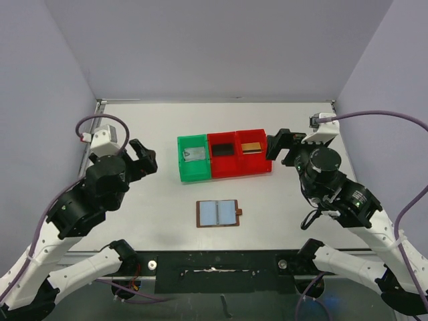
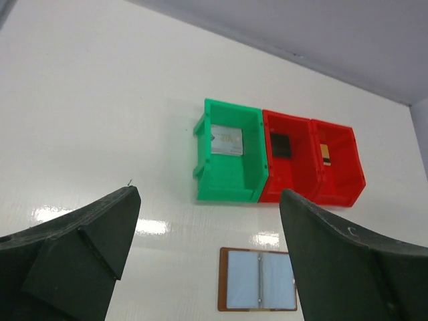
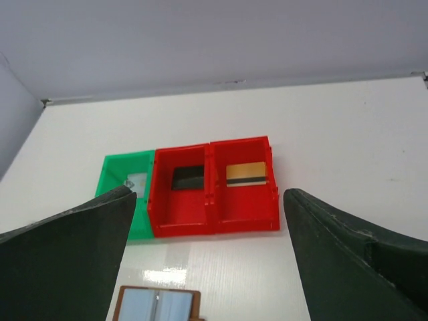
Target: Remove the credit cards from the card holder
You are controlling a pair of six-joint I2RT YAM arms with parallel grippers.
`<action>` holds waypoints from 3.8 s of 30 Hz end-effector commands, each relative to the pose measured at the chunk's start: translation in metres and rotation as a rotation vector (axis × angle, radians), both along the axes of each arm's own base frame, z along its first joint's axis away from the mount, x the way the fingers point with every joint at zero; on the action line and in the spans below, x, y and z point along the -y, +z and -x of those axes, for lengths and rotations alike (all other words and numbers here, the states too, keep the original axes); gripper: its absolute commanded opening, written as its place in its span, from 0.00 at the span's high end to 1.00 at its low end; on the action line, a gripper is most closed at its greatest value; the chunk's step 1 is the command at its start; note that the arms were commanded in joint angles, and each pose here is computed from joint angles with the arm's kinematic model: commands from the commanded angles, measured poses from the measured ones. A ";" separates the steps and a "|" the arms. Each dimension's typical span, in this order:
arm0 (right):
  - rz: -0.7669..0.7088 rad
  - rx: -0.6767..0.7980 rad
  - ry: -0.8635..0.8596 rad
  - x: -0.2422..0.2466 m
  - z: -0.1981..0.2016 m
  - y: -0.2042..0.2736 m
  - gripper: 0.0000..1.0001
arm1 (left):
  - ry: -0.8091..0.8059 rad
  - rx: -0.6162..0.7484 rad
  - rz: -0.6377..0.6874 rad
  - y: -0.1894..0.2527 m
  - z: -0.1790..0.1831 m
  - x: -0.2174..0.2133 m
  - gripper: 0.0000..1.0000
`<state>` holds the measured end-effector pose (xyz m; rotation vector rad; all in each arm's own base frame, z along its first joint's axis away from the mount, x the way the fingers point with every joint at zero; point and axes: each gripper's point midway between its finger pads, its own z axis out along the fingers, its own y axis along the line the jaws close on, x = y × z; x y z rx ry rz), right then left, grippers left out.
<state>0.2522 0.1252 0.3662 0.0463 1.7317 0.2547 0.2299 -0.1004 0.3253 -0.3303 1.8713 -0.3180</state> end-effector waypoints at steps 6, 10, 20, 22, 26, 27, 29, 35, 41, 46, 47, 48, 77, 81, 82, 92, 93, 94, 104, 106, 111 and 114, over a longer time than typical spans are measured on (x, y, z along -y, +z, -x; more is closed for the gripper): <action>0.034 0.013 -0.033 0.007 -0.003 0.017 0.02 | 0.082 0.068 -0.045 0.043 0.010 -0.034 0.14; 0.024 0.009 -0.036 0.009 -0.001 0.010 0.02 | 0.062 0.057 -0.057 0.041 0.007 -0.028 0.14; 0.023 0.023 -0.035 0.015 0.004 0.009 0.03 | 0.030 0.041 -0.072 0.032 0.001 -0.017 0.14; 0.027 0.020 -0.041 0.017 0.005 0.008 0.02 | 0.029 0.044 -0.071 0.033 0.001 -0.017 0.14; 0.041 0.008 -0.049 0.018 0.004 0.002 0.02 | 0.027 0.044 -0.073 0.032 -0.001 -0.015 0.14; 0.044 0.006 -0.050 0.018 0.005 0.000 0.02 | 0.025 0.042 -0.073 0.031 -0.001 -0.015 0.14; 0.051 -0.001 -0.050 0.019 0.005 -0.003 0.02 | 0.022 0.038 -0.073 0.030 -0.001 -0.013 0.14; 0.058 -0.015 -0.080 0.023 0.004 -0.009 0.02 | 0.008 0.024 -0.068 0.025 0.001 -0.011 0.14; 0.076 -0.027 -0.105 0.025 0.002 -0.016 0.03 | 0.015 0.016 -0.081 0.021 0.002 -0.014 0.14; 0.092 -0.042 -0.114 0.027 0.002 -0.020 0.02 | 0.019 0.018 -0.085 0.019 0.003 -0.016 0.14; 0.092 -0.045 -0.116 0.028 0.002 -0.021 0.02 | 0.020 0.020 -0.085 0.019 0.003 -0.016 0.14; 0.095 -0.050 -0.116 0.028 0.002 -0.023 0.02 | 0.020 0.022 -0.083 0.020 0.003 -0.016 0.14; 0.075 -0.060 -0.113 0.032 0.009 -0.019 0.02 | -0.009 0.034 -0.049 0.034 -0.001 -0.006 0.14; 0.077 -0.059 -0.117 0.033 0.009 -0.019 0.02 | -0.010 0.032 -0.057 0.034 -0.002 -0.005 0.14; 0.078 -0.057 -0.117 0.033 0.009 -0.018 0.02 | -0.009 0.034 -0.056 0.035 -0.002 -0.005 0.14; 0.085 -0.057 -0.118 0.033 0.008 -0.017 0.02 | -0.004 0.033 -0.058 0.033 0.000 -0.008 0.14; 0.084 -0.057 -0.117 0.033 0.008 -0.017 0.02 | -0.004 0.032 -0.058 0.033 0.000 -0.008 0.14; 0.083 -0.056 -0.118 0.033 0.008 -0.017 0.02 | -0.004 0.033 -0.057 0.033 0.000 -0.008 0.14; 0.081 -0.057 -0.114 0.032 0.008 -0.018 0.02 | 0.000 0.033 -0.052 0.033 0.002 -0.010 0.14; 0.080 -0.056 -0.113 0.032 0.009 -0.017 0.02 | 0.004 0.042 -0.045 0.036 0.002 -0.011 0.14; 0.073 -0.049 -0.110 0.032 0.009 -0.015 0.02 | -0.006 0.077 -0.028 0.044 0.005 -0.013 0.14; 0.068 -0.049 -0.116 0.032 0.008 -0.015 0.03 | -0.005 0.077 -0.030 0.043 0.004 -0.013 0.14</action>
